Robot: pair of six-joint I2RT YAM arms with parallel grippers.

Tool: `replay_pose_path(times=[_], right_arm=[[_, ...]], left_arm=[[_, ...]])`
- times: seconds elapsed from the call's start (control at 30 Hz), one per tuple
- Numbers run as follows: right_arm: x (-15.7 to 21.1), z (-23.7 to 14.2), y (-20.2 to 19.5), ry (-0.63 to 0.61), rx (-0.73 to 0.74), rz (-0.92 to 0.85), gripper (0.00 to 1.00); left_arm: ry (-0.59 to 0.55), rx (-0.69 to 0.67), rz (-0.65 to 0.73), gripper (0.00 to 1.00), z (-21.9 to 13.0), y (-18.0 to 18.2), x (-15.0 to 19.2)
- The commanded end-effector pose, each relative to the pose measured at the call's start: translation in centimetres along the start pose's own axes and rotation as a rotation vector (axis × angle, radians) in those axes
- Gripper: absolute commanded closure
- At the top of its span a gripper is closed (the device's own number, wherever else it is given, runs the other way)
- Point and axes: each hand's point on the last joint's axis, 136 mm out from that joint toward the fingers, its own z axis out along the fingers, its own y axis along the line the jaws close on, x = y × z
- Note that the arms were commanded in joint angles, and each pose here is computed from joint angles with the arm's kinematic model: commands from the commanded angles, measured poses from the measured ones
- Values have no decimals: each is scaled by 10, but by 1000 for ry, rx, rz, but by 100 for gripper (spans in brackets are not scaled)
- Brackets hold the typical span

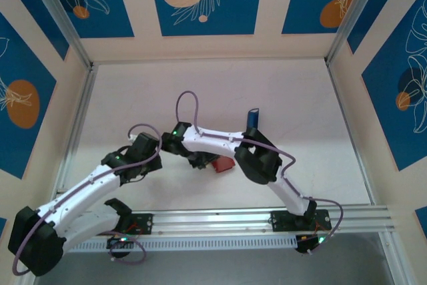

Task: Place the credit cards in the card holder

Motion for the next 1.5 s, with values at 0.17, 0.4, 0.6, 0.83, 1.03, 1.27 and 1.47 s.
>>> replay_pose_path(times=[0.17,0.4,0.6,0.83,1.03,1.27,1.47], right_arm=[[-12,-67,-27,-109,-571,149,64],[-7,-20,-94,-69,-478,238,72],[-5,-4,-95,-54,-635,277,68],[-6,8,-91,-41,-718,289,68],[-7,19,-88,-19,-743,300,74],[-3,24,-87,-1,-738,301,81],[2,32,-92,11,-680,296,81]], left_arm=[[15,28,87,84,-4,-19,-12],[78,247,267,90,9,-132,-29],[170,384,336,94,30,-222,-14],[255,386,323,99,65,-249,0],[298,357,316,100,80,-243,13],[322,335,314,100,88,-233,26],[335,325,307,100,92,-227,34]])
